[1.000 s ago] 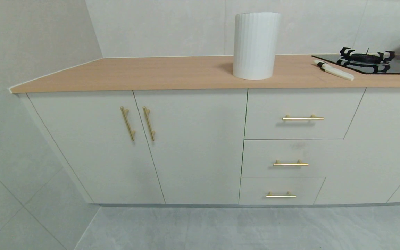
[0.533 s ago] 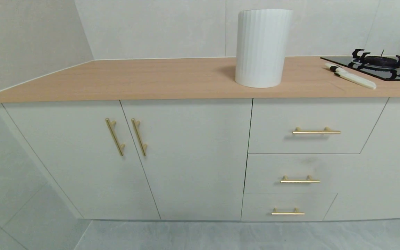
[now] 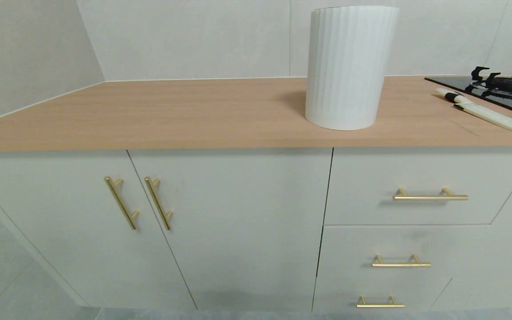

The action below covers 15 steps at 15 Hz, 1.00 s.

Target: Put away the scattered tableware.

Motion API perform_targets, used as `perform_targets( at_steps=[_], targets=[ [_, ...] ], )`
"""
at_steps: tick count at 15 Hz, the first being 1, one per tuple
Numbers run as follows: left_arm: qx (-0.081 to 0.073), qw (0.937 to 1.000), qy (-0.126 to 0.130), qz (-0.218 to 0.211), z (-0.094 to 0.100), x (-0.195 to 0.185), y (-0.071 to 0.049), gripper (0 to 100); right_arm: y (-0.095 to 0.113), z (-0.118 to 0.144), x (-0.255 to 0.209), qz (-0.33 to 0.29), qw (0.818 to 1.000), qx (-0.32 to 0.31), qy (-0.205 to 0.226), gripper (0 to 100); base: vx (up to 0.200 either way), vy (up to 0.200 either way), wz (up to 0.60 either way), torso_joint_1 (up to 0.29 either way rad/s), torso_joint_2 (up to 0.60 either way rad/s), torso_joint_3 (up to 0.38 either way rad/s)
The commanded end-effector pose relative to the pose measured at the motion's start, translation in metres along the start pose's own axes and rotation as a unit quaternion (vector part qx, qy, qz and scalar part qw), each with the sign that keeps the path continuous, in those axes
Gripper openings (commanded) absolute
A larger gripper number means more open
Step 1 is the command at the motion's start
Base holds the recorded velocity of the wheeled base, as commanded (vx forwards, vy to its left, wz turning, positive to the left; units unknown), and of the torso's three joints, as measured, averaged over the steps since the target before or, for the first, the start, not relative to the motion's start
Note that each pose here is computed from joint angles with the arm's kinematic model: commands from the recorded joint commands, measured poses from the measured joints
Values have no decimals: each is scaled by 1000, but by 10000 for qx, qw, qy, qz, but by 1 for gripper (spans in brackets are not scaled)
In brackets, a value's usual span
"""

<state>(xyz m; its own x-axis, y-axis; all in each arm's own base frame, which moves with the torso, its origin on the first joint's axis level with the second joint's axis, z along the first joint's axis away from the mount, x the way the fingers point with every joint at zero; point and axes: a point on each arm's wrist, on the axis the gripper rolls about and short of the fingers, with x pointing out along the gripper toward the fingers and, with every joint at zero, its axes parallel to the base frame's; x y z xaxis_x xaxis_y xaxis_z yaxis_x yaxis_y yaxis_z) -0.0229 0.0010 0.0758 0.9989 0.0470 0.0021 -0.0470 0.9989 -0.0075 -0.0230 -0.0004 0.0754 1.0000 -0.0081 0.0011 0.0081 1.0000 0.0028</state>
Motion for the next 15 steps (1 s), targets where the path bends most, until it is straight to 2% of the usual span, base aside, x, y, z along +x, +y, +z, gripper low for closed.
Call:
perform_targets(
  at_steps=[1, 4, 7, 15],
  targets=[
    [-1, 10000, 3, 3, 0, 0, 0, 100, 0, 0, 0, 2, 10000, 1, 13, 100, 0, 0, 0, 0, 0, 0],
    [-1, 10000, 3, 3, 0, 0, 0, 100, 0, 0, 0, 2, 10000, 1, 13, 100, 0, 0, 0, 0, 0, 0],
    [-1, 10000, 3, 3, 0, 0, 0, 100, 0, 0, 0, 2, 10000, 1, 5, 100, 0, 0, -600, -1, -2, 1],
    [-9, 10000, 3, 3, 0, 0, 0, 100, 0, 0, 0, 2, 10000, 1, 21, 100, 0, 0, 0, 0, 0, 0]
  ],
)
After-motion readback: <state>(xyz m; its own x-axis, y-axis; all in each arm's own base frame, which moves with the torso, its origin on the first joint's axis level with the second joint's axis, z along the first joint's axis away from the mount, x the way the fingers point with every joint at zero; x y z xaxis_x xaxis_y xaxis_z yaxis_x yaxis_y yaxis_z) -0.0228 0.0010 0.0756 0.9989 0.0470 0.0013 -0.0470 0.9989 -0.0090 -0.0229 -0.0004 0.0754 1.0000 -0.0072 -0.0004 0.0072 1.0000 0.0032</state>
